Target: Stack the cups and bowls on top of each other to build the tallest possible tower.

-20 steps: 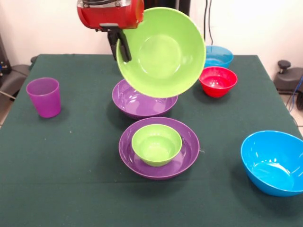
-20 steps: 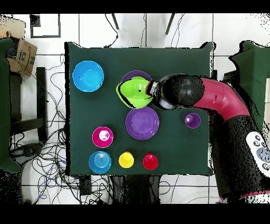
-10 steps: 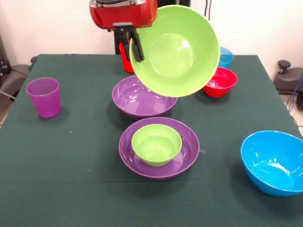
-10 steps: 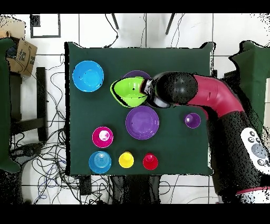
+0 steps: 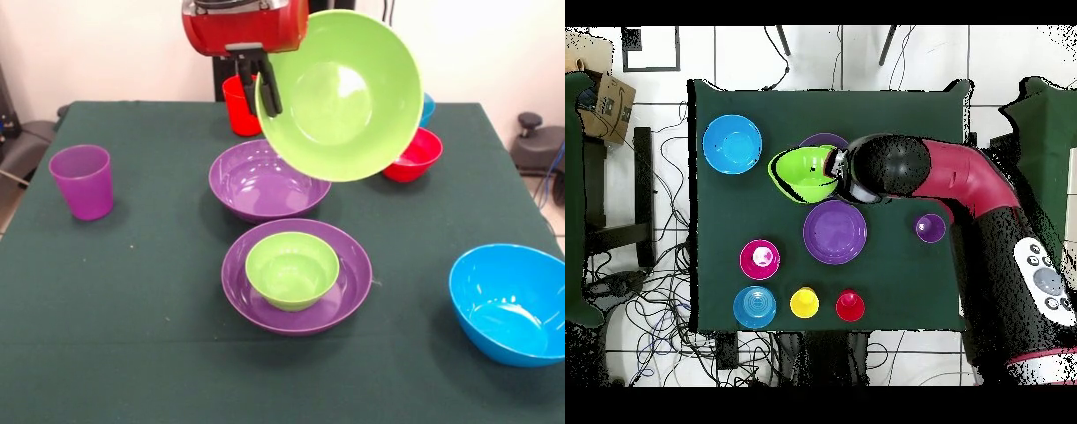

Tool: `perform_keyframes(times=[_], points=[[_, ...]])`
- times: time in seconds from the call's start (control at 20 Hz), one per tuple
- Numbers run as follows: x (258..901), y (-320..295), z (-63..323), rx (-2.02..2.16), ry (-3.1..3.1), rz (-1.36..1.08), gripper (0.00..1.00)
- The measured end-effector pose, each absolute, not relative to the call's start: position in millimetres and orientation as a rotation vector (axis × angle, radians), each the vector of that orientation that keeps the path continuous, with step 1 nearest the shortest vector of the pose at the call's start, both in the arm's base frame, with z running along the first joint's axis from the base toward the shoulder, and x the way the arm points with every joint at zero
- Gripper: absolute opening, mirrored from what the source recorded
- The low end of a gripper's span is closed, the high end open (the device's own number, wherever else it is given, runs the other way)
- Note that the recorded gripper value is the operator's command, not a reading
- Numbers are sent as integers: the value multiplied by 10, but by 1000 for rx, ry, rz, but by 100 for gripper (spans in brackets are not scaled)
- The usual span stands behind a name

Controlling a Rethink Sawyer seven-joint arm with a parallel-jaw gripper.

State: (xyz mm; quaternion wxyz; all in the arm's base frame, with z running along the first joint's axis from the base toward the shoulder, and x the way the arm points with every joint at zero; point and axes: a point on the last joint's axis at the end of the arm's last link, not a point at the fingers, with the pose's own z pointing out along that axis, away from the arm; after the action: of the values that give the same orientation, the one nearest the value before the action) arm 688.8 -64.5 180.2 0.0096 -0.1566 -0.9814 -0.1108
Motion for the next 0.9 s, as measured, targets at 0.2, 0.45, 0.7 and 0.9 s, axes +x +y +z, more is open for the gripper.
perform_keyframes(times=[0.2,0.45,0.7,0.9], points=[[6941,-555,1695,-455,-3089,-337,0],[7051,-492,1536,-408,-3149,-311,0],[7267,-496,1275,-229,-3428,-175,0],[7448,-563,1312,-121,-3658,-135,0]])
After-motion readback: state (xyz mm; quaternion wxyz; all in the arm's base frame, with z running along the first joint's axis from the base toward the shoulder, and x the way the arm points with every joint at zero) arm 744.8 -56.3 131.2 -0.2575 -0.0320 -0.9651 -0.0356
